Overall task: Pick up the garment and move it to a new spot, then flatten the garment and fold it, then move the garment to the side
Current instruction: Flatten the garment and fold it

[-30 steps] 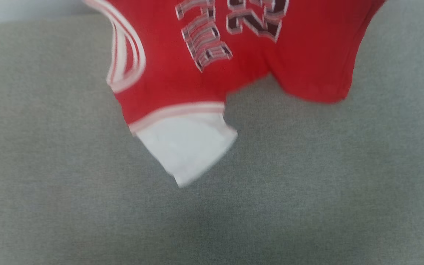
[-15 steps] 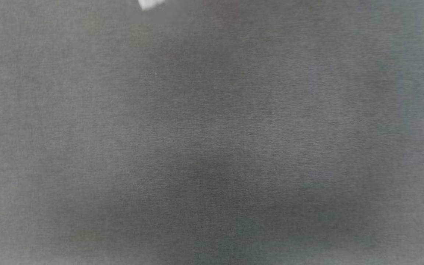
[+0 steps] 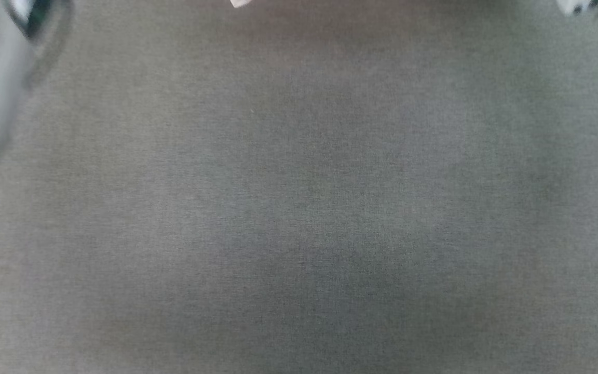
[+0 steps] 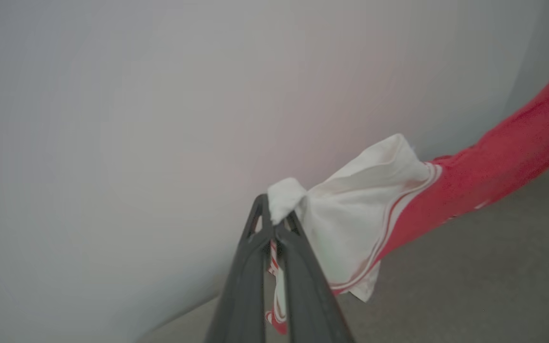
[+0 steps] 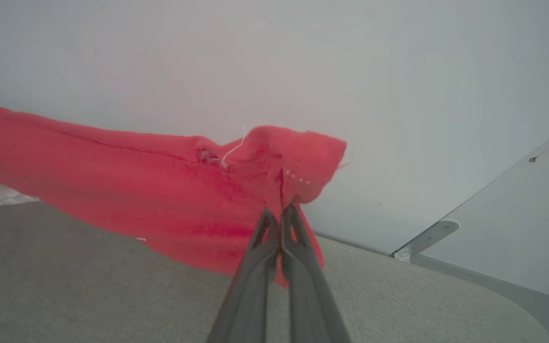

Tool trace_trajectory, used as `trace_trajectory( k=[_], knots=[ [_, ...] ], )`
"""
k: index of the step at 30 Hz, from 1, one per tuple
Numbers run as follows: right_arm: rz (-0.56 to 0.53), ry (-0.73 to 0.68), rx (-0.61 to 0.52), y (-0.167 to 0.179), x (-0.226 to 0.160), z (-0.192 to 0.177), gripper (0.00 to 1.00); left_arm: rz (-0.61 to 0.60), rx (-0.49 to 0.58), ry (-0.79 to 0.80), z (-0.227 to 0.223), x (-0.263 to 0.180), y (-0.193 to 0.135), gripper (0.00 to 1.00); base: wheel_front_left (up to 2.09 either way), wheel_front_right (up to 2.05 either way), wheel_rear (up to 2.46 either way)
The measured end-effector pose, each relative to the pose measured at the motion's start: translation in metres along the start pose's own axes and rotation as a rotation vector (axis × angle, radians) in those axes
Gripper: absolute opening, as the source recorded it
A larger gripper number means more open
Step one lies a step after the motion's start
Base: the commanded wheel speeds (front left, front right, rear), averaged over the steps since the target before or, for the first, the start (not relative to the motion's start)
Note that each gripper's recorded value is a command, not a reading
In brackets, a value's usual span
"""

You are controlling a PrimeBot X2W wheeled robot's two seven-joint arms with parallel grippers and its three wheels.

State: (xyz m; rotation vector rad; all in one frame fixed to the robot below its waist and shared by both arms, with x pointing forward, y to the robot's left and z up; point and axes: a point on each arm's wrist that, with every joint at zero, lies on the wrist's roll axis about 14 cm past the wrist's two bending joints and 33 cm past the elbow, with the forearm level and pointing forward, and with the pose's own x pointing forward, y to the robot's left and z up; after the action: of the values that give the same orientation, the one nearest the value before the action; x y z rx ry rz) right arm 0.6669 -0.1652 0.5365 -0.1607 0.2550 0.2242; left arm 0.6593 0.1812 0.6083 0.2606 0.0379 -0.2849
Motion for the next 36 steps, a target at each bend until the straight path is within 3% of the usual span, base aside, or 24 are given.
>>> trace_trajectory(
  k=[6, 11, 30, 36],
  knots=[
    [0.075, 0.170, 0.039, 0.022, -0.023, -0.041, 0.00, -0.064, -0.119, 0.329, -0.075, -0.052, -0.015, 0.00, 0.00, 0.00, 0.00],
    [0.132, 0.268, 0.076, 0.033, -0.051, -0.064, 0.00, -0.150, -0.173, 0.500, -0.111, -0.100, -0.040, 0.00, 0.00, 0.00, 0.00],
    [0.331, 0.635, 0.142, 0.056, -0.190, -0.184, 0.00, -0.267, -0.330, 0.818, -0.175, -0.277, -0.136, 0.00, 0.00, 0.00, 0.00],
    [0.382, 0.742, 0.168, 0.067, -0.229, -0.208, 0.00, -0.280, -0.392, 0.896, -0.190, -0.310, -0.155, 0.00, 0.00, 0.00, 0.00]
  ],
)
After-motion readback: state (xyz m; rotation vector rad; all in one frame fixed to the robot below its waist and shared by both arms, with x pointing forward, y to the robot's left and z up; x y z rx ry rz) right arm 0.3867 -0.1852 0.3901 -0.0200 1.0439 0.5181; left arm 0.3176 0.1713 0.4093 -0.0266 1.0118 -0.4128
